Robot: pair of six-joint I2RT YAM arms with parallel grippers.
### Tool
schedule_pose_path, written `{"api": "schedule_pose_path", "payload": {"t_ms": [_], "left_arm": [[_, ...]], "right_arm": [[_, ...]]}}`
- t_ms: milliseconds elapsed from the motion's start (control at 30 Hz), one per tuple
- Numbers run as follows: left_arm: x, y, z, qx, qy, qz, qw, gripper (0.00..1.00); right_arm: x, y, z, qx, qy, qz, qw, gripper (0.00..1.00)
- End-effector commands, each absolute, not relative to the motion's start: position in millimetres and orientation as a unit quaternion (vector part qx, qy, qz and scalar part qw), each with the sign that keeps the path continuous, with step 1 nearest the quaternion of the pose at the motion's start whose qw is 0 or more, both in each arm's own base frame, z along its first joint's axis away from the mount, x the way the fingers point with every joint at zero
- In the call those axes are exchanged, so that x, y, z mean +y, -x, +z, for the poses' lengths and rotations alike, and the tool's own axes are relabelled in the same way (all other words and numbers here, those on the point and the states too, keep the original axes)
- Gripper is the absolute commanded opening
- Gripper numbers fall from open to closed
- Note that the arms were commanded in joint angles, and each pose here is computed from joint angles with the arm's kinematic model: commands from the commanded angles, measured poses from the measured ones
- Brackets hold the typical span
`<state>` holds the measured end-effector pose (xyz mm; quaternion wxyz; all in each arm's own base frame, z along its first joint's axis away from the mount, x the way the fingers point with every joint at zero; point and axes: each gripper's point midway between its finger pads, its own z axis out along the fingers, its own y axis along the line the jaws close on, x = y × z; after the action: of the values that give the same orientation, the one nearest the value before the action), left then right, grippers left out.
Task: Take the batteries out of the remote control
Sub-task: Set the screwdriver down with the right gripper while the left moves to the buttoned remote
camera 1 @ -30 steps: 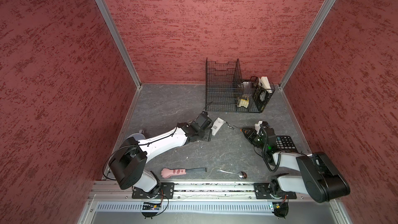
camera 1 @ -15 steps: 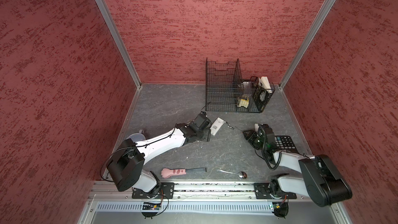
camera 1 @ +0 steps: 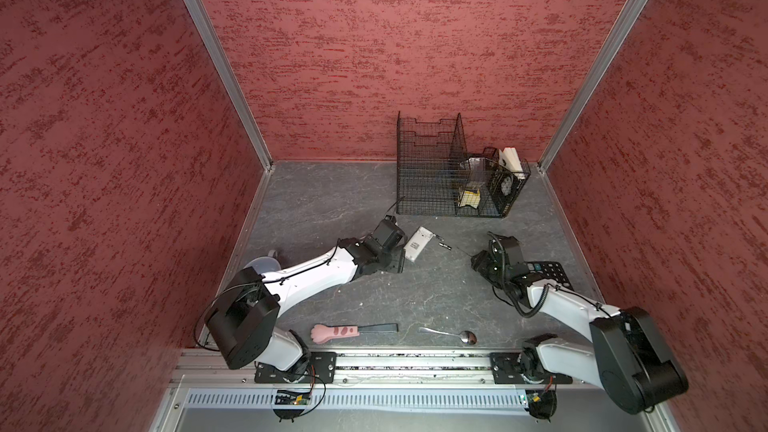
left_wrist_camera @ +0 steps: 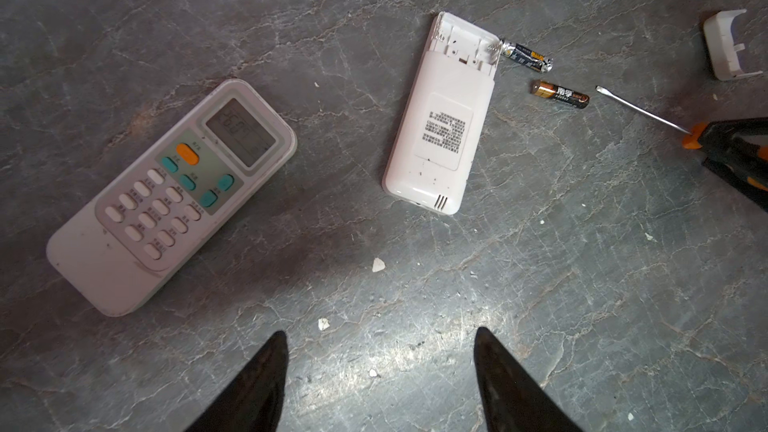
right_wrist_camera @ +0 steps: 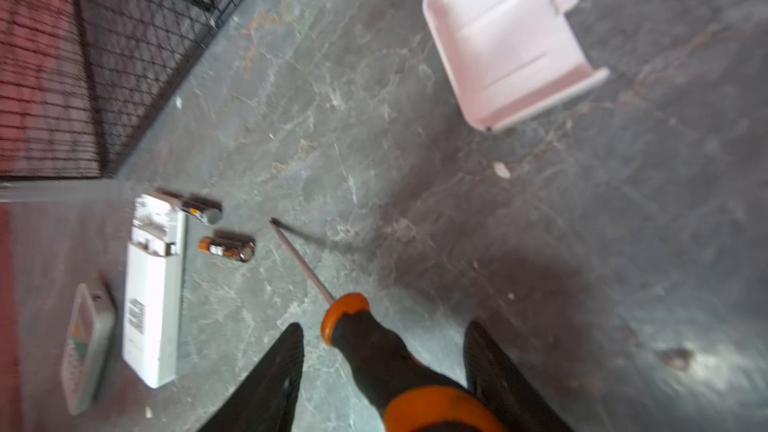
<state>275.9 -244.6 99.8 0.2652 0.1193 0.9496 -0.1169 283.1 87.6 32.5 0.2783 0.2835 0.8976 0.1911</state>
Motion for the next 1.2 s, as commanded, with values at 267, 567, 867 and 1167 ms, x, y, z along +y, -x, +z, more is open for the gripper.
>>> {"api": "schedule_pose_path", "payload": {"t_ms": [267,567,867,1167], "left_arm": [[-238,-281,106,0.942,-0.108,-0.131,0.29,0.7],[-228,-276,112,0.936,-0.106,-0.145,0.303,0.7],[-226,-273,116,0.931,-0.109,-0.162,0.307,0.7],[-232,-279,123,0.929,-0.119,-0.175,0.303,0.7]], "right_arm": [[93,-270,29,0.927,-0.254,0.085,0.262,0.63],[106,-263,17,0.943,-0.229,0.048,0.236,0.64],[107,-247,28,0.941,-0.235,0.039,0.24,0.72],[103,-234,42,0.931,-0.252,0.067,0.256,0.71]]}}
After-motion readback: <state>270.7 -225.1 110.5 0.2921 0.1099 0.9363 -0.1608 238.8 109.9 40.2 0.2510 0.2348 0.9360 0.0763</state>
